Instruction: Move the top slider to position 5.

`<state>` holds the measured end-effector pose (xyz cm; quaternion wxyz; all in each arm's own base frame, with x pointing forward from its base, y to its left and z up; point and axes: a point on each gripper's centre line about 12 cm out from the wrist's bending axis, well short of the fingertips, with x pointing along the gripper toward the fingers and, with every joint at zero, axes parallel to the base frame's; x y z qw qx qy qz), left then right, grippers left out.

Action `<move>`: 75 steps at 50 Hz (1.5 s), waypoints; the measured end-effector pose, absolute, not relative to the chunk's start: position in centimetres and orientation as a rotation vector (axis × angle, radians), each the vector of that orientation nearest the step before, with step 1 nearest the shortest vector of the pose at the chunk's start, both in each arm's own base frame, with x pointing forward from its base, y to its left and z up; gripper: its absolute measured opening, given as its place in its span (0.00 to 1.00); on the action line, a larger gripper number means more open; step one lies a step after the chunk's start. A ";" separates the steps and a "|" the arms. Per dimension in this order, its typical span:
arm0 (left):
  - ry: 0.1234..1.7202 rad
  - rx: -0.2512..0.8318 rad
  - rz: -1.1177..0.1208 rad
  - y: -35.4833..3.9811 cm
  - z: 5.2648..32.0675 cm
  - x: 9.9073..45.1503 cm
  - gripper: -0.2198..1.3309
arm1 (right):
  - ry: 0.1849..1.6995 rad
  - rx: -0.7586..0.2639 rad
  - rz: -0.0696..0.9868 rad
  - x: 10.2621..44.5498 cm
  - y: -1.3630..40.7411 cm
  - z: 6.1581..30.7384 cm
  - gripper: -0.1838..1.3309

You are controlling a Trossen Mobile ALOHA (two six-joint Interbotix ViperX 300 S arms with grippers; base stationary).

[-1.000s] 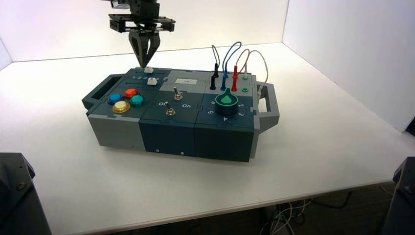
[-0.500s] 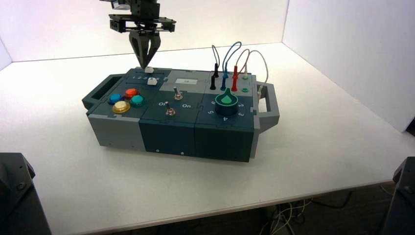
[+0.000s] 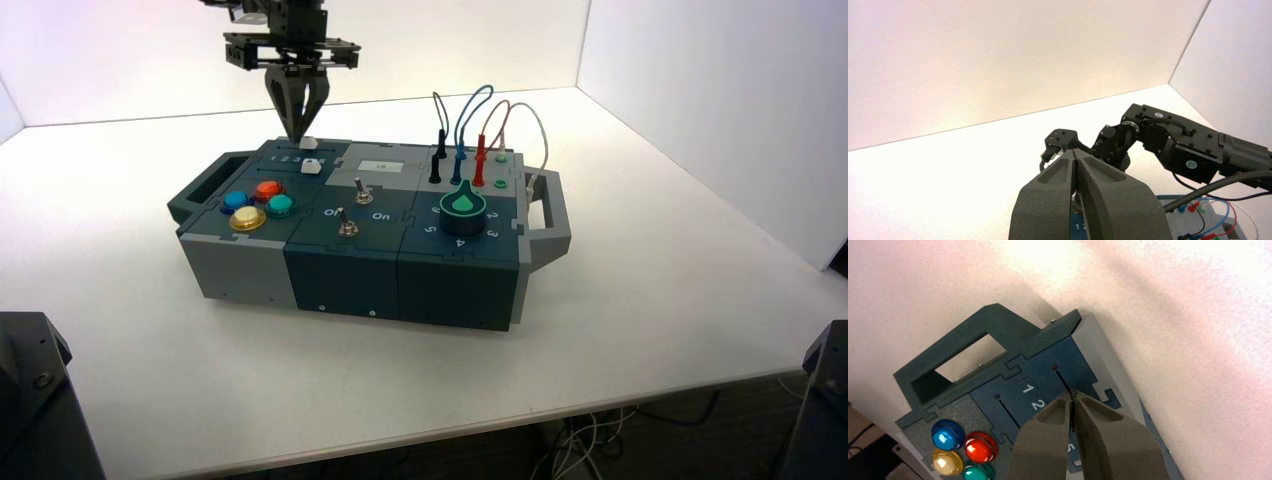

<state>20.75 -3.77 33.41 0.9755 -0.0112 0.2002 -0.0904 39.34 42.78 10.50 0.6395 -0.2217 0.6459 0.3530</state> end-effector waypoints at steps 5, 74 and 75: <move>0.403 -0.020 -0.181 -3.8 33.4 20.8 0.04 | 1.476 -0.508 0.806 39.3 42.8 10.4 0.03; 0.412 -0.012 -0.168 -3.5 33.1 21.0 0.04 | 1.504 -0.512 0.795 39.4 42.2 10.0 0.03; 0.412 -0.014 -0.169 -3.5 33.1 21.0 0.04 | 1.504 -0.512 0.795 39.4 42.2 10.0 0.03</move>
